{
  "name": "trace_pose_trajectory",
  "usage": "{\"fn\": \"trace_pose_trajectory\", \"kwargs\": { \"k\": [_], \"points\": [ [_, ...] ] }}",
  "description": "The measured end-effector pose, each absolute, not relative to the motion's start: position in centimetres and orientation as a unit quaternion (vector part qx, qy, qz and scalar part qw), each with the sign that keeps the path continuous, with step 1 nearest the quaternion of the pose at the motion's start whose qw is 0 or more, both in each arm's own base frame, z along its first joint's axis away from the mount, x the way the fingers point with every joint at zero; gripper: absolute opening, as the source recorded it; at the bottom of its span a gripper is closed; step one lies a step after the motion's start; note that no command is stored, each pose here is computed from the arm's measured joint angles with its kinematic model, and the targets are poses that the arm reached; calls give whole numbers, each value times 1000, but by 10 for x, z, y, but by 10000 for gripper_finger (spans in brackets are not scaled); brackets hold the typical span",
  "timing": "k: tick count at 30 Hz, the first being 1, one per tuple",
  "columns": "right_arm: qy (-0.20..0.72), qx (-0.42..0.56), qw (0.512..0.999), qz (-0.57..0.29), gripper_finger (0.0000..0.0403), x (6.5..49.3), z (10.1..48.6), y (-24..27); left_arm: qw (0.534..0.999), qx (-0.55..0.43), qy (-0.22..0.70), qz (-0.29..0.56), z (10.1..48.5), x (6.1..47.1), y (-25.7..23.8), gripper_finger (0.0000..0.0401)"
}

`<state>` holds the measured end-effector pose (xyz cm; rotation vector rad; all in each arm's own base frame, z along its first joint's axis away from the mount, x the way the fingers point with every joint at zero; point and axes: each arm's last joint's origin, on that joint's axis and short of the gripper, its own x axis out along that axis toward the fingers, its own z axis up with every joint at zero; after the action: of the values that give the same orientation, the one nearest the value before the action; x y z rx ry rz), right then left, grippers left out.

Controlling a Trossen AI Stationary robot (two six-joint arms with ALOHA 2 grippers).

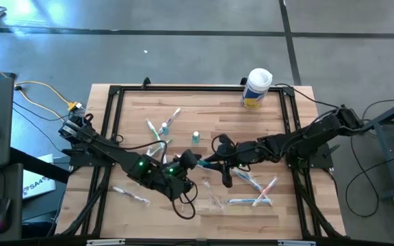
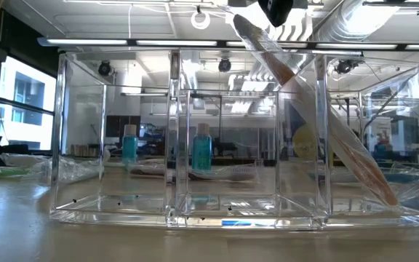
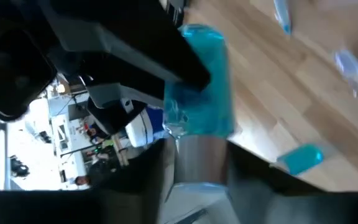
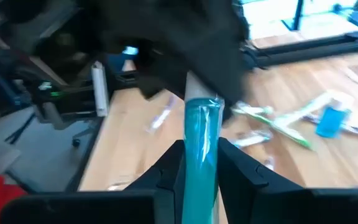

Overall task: Pick & Place toothbrushing station
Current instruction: Put the mouthwash into the transparent organizer

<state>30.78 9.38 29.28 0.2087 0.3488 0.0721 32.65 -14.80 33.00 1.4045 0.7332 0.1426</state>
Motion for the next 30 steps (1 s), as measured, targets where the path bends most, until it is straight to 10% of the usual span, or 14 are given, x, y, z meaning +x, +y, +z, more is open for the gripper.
{"fn": "trace_pose_trajectory", "kwargs": {
  "k": [10,15,30],
  "points": [
    [179,57,982,12,63,305,291,99,710,603,316,182,338,322,-157,351],
    [175,-11,984,-28,63,301,290,106,711,607,301,188,341,308,-175,360],
    [120,-176,968,-134,63,286,301,136,954,198,207,85,397,263,-139,362]
  ]
}}
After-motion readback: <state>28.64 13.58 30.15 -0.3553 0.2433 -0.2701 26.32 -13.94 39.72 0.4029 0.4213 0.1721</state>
